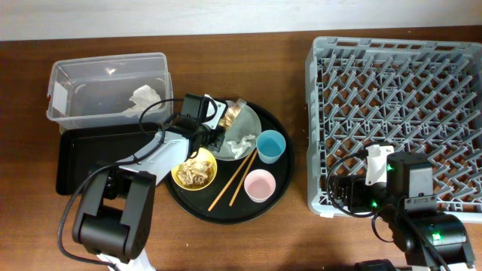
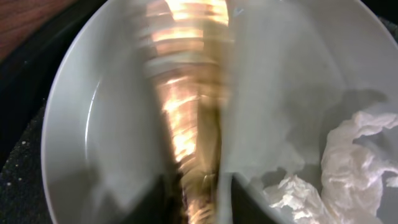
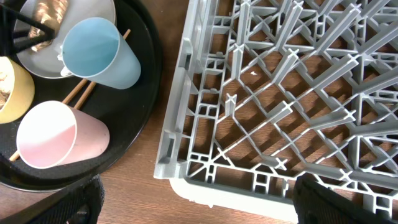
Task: Sort waste into correct bins and load items into the dishwasher rack
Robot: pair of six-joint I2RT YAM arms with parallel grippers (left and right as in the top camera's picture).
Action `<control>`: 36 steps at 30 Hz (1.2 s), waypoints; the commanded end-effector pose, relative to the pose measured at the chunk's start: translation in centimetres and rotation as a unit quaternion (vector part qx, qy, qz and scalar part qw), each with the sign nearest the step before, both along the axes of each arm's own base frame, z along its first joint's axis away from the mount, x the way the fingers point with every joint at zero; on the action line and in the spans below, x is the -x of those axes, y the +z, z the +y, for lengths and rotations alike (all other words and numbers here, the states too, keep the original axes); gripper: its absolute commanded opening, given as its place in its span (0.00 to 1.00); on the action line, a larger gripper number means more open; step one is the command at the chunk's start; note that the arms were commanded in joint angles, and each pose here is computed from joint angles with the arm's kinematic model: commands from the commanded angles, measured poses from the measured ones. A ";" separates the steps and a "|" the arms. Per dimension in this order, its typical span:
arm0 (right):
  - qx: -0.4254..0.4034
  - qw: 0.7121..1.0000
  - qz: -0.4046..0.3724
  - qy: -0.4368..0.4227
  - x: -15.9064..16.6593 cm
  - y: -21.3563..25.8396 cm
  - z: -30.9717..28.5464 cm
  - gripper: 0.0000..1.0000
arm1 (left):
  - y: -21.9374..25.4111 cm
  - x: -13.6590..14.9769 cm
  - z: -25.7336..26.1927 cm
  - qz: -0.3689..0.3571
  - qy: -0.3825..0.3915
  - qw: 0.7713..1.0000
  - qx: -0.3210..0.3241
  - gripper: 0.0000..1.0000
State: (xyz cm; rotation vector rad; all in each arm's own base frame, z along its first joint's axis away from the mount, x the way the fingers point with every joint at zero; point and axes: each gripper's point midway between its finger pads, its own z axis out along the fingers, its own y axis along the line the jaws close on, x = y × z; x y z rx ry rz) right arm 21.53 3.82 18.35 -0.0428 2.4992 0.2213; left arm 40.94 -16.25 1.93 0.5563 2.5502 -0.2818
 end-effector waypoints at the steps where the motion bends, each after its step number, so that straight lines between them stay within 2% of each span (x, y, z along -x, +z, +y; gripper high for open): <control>1: -0.005 1.000 -0.013 0.001 -0.2 1.0 0.2 0.98 | 0.3 -0.4 -0.6 -0.011 -0.009 1.000 0.006 0.00; 5: -0.005 1.000 -0.010 0.001 -0.1 0.9 0.2 0.98 | 1.8 -1.1 -0.8 -0.027 -0.009 1.000 0.011 0.01; 8: -0.005 1.000 -0.010 0.001 -0.1 0.9 0.2 0.98 | 6.1 -2.0 -0.5 -0.073 0.000 0.997 0.014 0.01; 14: -0.005 1.000 -0.010 0.001 -0.1 0.9 0.2 0.98 | 14.9 -3.8 6.5 -0.179 0.097 0.979 -0.015 0.01; 17: -0.005 1.000 -0.010 0.001 -0.1 0.9 0.2 0.98 | 16.5 -4.5 10.5 -0.199 0.142 0.969 -0.017 0.00; 21: -0.005 1.000 -0.010 0.001 -0.1 0.9 0.2 0.98 | 16.1 -5.6 16.0 -0.203 0.200 0.958 -0.027 0.01; 22: -0.005 1.000 -0.010 0.001 -0.1 0.9 0.2 0.98 | 15.7 -6.0 17.1 -0.204 0.211 0.955 -0.029 0.09; 23: -0.005 1.000 -0.010 0.001 -0.1 0.9 0.2 0.98 | 15.6 -6.3 17.7 -0.207 0.218 0.953 -0.030 0.25; 24: -0.005 1.000 -0.010 0.001 -0.1 0.9 0.2 0.98 | 15.4 -6.8 18.6 -0.213 0.227 0.950 -0.031 0.46; 28: -0.005 1.000 -0.010 0.001 -0.1 0.9 0.2 0.98 | 16.4 -7.4 19.1 -0.235 0.231 0.944 -0.026 0.48; 30: -0.005 1.000 -0.010 0.001 -0.1 0.9 0.2 0.98 | 16.3 -7.2 17.7 -0.228 0.207 0.951 -0.005 0.48; 34: -0.005 1.000 -0.010 0.001 -0.1 0.9 0.2 0.98 | 14.1 -4.1 10.1 -0.140 0.094 0.982 0.084 0.48; 36: -0.005 1.000 -0.010 0.001 -0.1 0.9 0.2 0.98 | 12.9 -2.3 7.4 -0.097 0.061 0.989 0.094 0.52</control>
